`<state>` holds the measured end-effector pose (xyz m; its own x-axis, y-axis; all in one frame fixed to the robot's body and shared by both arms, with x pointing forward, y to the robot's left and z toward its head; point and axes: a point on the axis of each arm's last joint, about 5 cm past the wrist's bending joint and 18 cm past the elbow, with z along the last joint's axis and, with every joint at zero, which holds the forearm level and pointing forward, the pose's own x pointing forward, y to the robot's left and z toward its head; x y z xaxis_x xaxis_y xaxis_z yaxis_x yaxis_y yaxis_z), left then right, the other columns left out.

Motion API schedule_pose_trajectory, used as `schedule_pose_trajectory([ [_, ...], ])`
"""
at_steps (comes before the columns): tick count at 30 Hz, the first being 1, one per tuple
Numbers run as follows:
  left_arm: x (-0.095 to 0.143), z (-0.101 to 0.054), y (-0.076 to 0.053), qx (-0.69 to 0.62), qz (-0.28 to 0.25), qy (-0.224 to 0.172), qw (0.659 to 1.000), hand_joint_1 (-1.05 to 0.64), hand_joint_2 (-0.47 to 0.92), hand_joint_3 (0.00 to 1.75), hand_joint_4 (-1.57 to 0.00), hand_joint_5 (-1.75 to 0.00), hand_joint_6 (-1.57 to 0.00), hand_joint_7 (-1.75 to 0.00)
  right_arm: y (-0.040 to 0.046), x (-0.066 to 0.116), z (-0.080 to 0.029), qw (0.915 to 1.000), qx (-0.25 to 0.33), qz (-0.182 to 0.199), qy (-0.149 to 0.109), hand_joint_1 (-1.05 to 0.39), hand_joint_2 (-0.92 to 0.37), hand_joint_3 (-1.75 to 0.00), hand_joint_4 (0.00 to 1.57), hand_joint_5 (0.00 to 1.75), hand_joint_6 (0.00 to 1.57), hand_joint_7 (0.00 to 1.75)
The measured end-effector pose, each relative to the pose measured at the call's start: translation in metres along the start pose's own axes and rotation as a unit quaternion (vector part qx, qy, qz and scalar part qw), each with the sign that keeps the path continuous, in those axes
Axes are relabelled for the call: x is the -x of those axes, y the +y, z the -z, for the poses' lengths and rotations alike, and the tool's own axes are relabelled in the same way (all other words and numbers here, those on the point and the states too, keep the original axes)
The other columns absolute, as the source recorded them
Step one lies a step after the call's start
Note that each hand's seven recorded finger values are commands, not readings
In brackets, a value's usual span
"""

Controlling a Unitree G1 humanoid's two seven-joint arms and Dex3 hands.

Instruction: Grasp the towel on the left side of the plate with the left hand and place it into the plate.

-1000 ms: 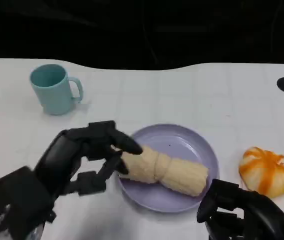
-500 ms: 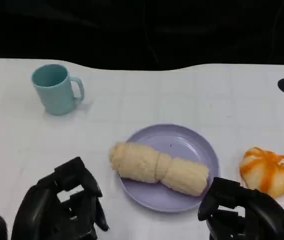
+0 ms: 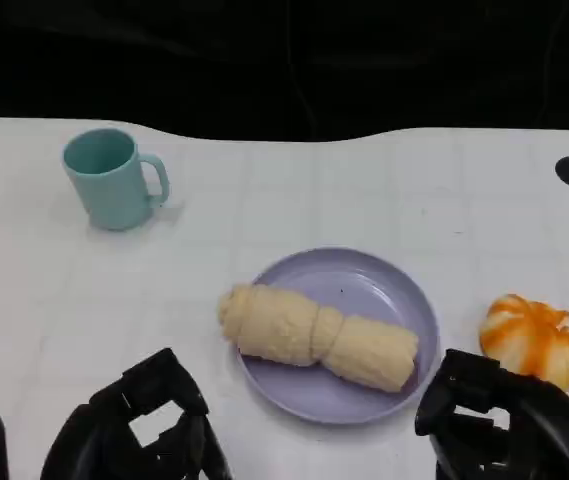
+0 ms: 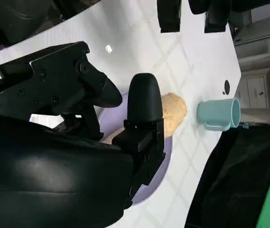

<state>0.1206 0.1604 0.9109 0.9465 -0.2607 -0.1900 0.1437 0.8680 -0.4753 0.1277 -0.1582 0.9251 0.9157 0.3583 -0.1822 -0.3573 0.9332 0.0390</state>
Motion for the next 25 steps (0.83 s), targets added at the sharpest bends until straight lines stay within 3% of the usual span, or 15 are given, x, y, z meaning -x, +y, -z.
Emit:
schedule_pose_trajectory([
  [25, -0.008, 0.0054, 0.0038, -0.037, 0.011, -0.038, 0.999, -0.1, 0.42, 1.46, -0.89, -1.75, -0.75, -1.67, -0.0033, 0.0, 0.0013, 1.0, 0.0, 0.001, 0.004, -0.02, -0.69, -1.04, 0.72, 1.75, 0.57, 1.61],
])
